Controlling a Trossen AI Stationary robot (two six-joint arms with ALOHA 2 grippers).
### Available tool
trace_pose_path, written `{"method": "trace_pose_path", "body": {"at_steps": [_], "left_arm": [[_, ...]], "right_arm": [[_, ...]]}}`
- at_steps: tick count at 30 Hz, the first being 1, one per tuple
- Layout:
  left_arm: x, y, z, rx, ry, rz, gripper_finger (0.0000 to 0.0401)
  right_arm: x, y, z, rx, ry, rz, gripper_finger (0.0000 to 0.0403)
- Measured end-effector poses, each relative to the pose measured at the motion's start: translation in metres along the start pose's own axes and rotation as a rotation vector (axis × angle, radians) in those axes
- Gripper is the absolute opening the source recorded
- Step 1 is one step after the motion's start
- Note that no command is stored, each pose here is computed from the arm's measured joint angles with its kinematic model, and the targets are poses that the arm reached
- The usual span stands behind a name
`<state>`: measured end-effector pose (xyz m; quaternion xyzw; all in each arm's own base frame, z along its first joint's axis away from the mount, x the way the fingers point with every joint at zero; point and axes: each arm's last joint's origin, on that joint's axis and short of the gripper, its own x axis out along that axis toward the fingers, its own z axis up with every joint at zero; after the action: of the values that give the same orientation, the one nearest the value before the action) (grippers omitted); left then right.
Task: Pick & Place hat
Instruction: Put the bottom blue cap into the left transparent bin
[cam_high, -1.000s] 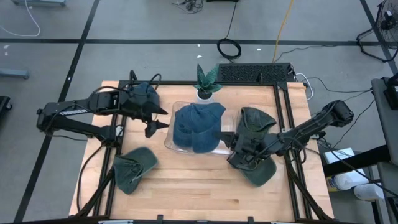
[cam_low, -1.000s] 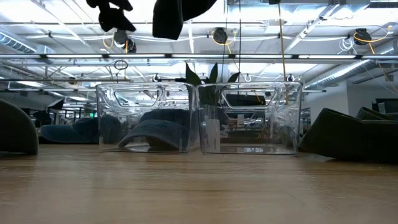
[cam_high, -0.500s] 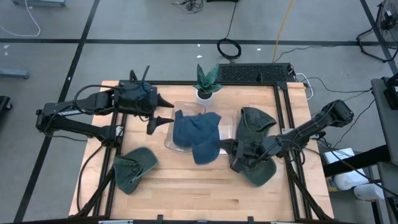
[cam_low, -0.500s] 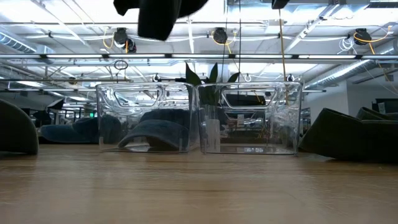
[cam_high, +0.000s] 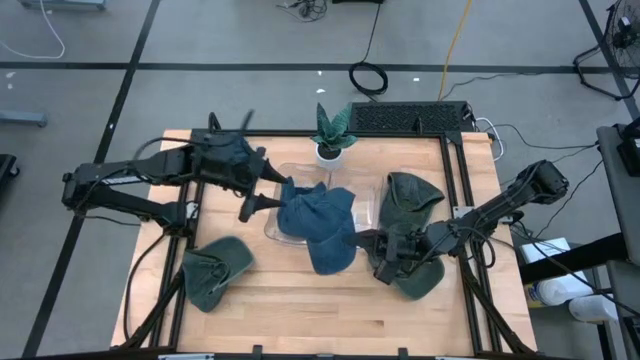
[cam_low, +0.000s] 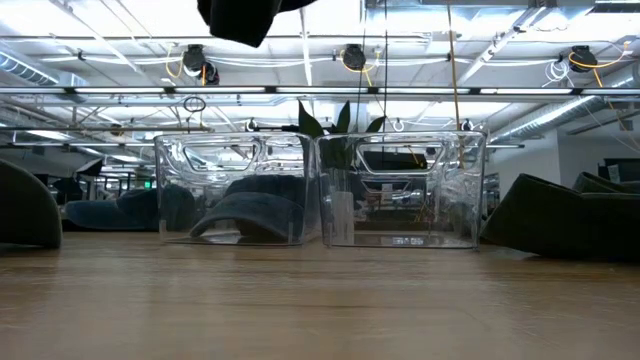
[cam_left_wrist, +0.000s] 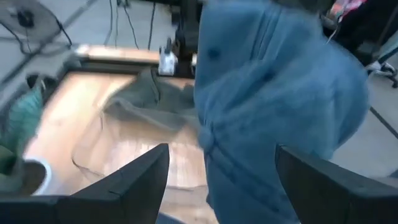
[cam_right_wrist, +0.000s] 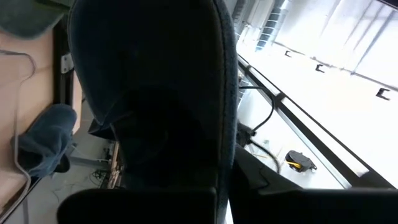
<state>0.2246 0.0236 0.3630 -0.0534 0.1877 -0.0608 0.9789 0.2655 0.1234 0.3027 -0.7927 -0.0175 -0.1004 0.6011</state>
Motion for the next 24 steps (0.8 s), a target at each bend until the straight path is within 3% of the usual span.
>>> {"method": "trace_pose_path", "body": {"at_steps": [7,19,24], "left_arm": [[0.02,-0.006,0.005,0.02,-0.048,-0.091,0.0294],[0.039,-0.017,0.006,-0.049,-0.059,-0.227,0.0293],[0.043,-0.02,0.006,-0.061,-0.063,-0.286,0.0256]], "right_arm": [[0.0,0.0,0.0,0.005,0.001,-0.002,0.0],[0.0,0.0,0.0,0.007,0.001,-0.004,0.0],[0.0,0.0,0.0,0.007,0.002,-0.004,0.0]]}}
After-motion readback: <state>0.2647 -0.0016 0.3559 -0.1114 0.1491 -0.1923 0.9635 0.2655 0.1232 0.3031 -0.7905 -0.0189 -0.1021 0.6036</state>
